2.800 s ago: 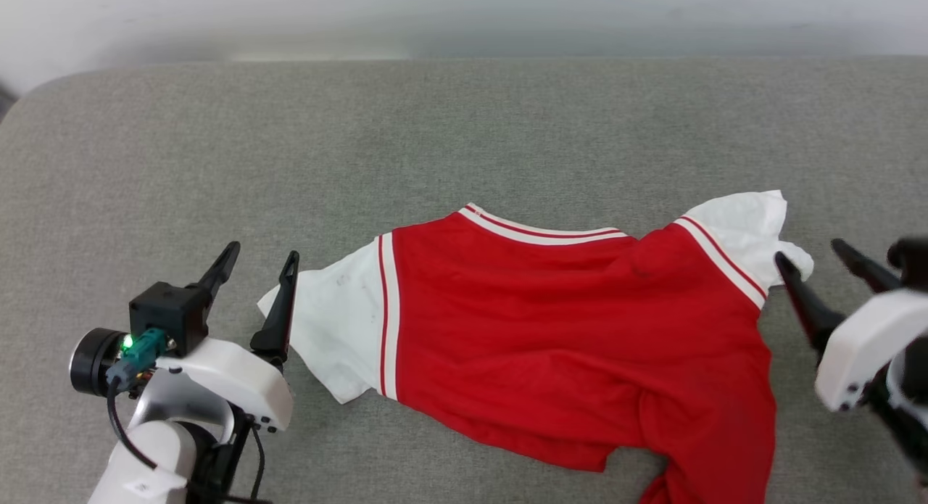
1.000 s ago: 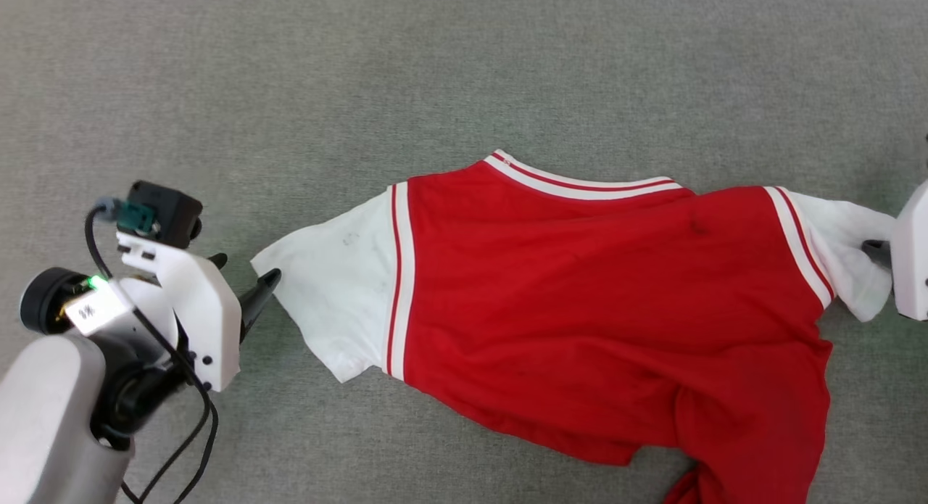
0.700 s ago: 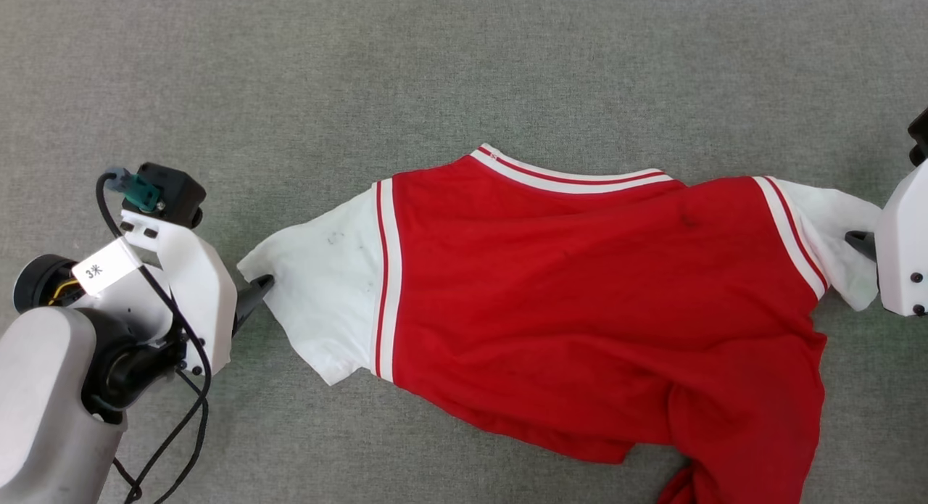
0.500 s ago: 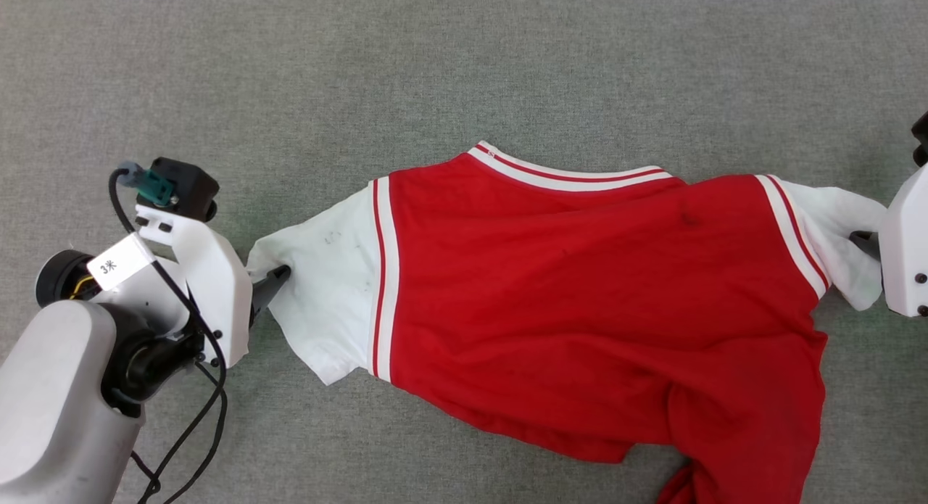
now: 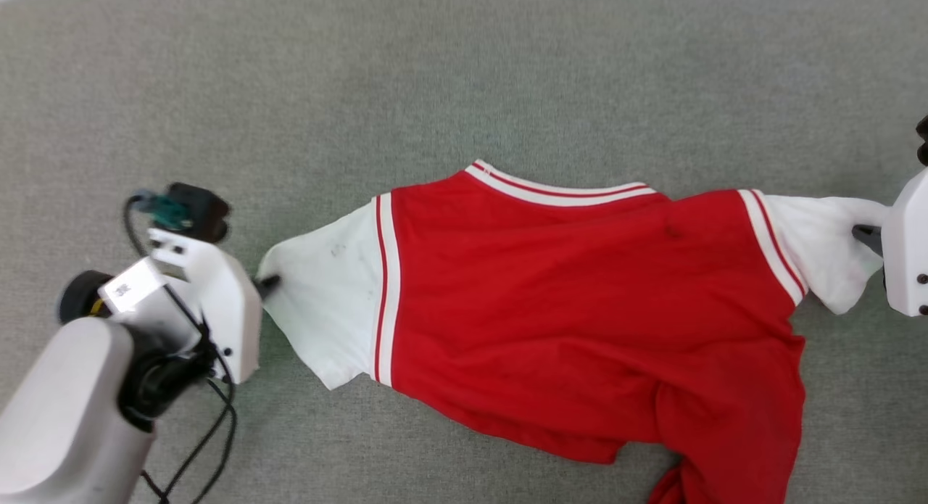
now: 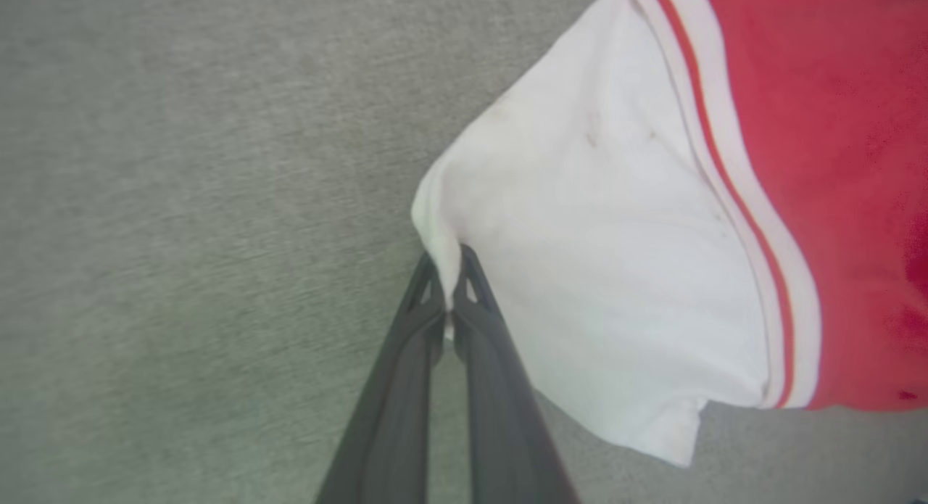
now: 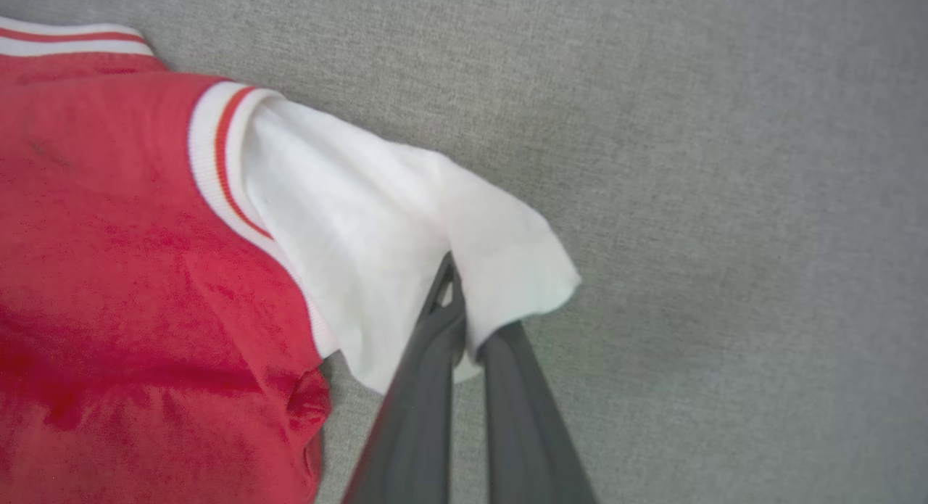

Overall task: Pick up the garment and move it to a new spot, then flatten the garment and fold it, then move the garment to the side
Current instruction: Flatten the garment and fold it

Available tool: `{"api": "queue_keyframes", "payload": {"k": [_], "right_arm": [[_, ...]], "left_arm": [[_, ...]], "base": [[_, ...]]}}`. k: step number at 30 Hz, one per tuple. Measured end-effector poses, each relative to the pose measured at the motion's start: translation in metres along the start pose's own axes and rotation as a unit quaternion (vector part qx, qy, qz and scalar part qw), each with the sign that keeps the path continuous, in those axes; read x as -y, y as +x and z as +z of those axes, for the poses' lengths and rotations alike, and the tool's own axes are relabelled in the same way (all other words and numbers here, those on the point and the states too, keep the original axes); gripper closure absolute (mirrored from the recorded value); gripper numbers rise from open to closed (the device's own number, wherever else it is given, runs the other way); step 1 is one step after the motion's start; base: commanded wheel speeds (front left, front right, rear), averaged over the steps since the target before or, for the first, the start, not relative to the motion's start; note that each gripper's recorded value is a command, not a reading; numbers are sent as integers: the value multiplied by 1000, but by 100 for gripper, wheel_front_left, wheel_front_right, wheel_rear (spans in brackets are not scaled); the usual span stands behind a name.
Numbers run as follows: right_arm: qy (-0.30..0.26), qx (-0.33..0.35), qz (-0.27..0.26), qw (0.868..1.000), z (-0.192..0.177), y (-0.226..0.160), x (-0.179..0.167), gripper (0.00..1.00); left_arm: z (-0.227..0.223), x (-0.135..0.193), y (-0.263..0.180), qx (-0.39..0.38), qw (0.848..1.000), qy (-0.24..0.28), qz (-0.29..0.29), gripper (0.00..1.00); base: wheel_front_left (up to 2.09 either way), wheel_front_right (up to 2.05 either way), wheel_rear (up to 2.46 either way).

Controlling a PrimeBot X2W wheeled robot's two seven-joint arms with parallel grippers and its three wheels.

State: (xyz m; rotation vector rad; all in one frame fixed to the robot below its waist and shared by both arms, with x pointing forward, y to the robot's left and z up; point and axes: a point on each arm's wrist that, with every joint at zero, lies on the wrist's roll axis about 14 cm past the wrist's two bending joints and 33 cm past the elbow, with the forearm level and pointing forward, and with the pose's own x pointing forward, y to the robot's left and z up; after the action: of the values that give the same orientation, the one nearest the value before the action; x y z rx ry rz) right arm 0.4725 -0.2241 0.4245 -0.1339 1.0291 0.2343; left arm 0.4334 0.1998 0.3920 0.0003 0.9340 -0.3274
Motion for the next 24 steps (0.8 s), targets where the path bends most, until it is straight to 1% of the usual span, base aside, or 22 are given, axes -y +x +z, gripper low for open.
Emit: {"api": "queue_keyframes", "payload": {"k": [2,6,9,12,14,17,21,24], "right_arm": [[0,24,1,1000,9,-10,-1,100],[-8,79,-1,997,29,-35,-2,100],[-13,130,1,991,46,-58,-4,100],[-20,181,0,983,62,-85,-7,100],[-24,215,0,976,72,-104,-8,100],[-29,266,-6,964,85,-133,-8,100],[-32,336,-13,941,100,-177,-8,100],[-35,388,-17,921,111,-210,-8,100]], "left_arm": [[13,-6,-13,36,999,4,14,100],[40,-6,-43,109,993,21,29,100],[59,-6,-71,164,985,33,44,100],[76,-4,-101,216,974,46,57,100],[87,-2,-121,251,964,52,65,100],[105,-3,-151,307,946,62,80,100],[128,3,-194,382,916,77,94,100],[143,10,-224,432,892,89,101,100]], "base": [[0,0,0],[0,0,0],[0,0,0],[0,0,0],[0,0,0],[0,0,0],[0,0,0],[0,0,0]]}}
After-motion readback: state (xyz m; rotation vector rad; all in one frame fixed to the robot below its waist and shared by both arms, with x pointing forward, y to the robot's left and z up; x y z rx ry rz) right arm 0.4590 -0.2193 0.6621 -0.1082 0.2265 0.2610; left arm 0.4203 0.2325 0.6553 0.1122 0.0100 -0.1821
